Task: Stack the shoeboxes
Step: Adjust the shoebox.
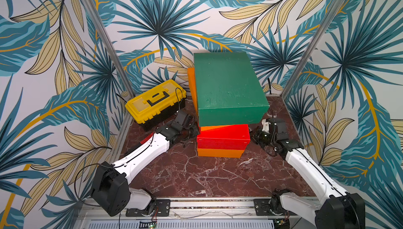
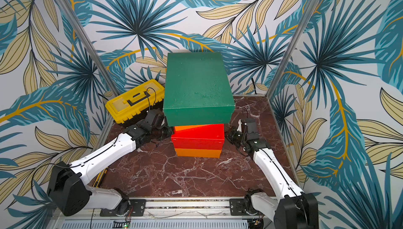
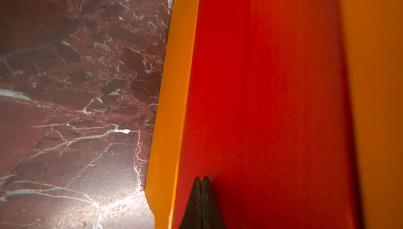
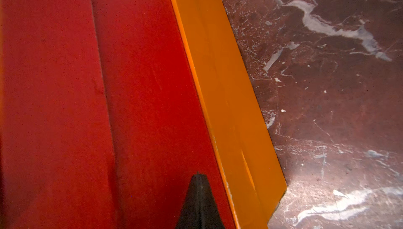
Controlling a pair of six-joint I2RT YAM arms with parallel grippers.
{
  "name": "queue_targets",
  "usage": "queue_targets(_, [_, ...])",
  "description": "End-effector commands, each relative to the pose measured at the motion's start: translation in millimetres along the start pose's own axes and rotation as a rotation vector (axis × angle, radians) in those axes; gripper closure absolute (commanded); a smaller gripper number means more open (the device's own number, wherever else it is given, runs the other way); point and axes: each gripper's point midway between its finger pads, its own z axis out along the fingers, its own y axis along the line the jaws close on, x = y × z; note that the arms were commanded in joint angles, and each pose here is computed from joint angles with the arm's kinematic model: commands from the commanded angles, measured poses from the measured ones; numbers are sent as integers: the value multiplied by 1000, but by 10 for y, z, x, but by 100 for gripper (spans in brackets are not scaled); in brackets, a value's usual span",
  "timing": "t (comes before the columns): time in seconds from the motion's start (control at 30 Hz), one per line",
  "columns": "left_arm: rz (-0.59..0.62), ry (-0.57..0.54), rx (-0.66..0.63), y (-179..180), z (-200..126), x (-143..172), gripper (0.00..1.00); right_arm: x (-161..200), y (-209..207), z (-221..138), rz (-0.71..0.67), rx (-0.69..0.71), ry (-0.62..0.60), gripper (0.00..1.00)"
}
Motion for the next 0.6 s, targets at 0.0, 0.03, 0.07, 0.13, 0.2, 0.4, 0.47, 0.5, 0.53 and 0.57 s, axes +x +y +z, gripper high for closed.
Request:
queue_targets(0.0, [57,8,241,-721,-206,1,96,226,117,75,-34,-65,95,100])
queue_targets(0.03, [57,11,243,-727,-203,3,96,222,116,82,-34,-62,95,100])
queue_targets(0.07, [56,13,243,-729,-198,6,96,217,121,83,-36,-63,95,100])
queue_targets(0.13, [55,19,241,-715,-182,22,96,204,125,79,-38,-61,89,100])
queue_targets(0.2, [54,23,232,-686,-154,39,95,201,128,72,-41,-59,88,100])
queue_targets(0.4, [54,35,205,-598,-76,87,88,208,108,56,-40,-51,85,100])
queue_targets(0.47, [55,34,198,-576,-67,93,87,216,91,57,-39,-46,86,99])
queue_targets(0.5, [55,31,194,-563,-65,91,87,217,81,56,-37,-43,85,98])
queue_targets(0.53, [56,28,191,-550,-68,90,86,219,75,56,-37,-42,84,98])
queue_targets(0.57, [55,23,189,-537,-74,82,85,221,68,60,-36,-40,85,98])
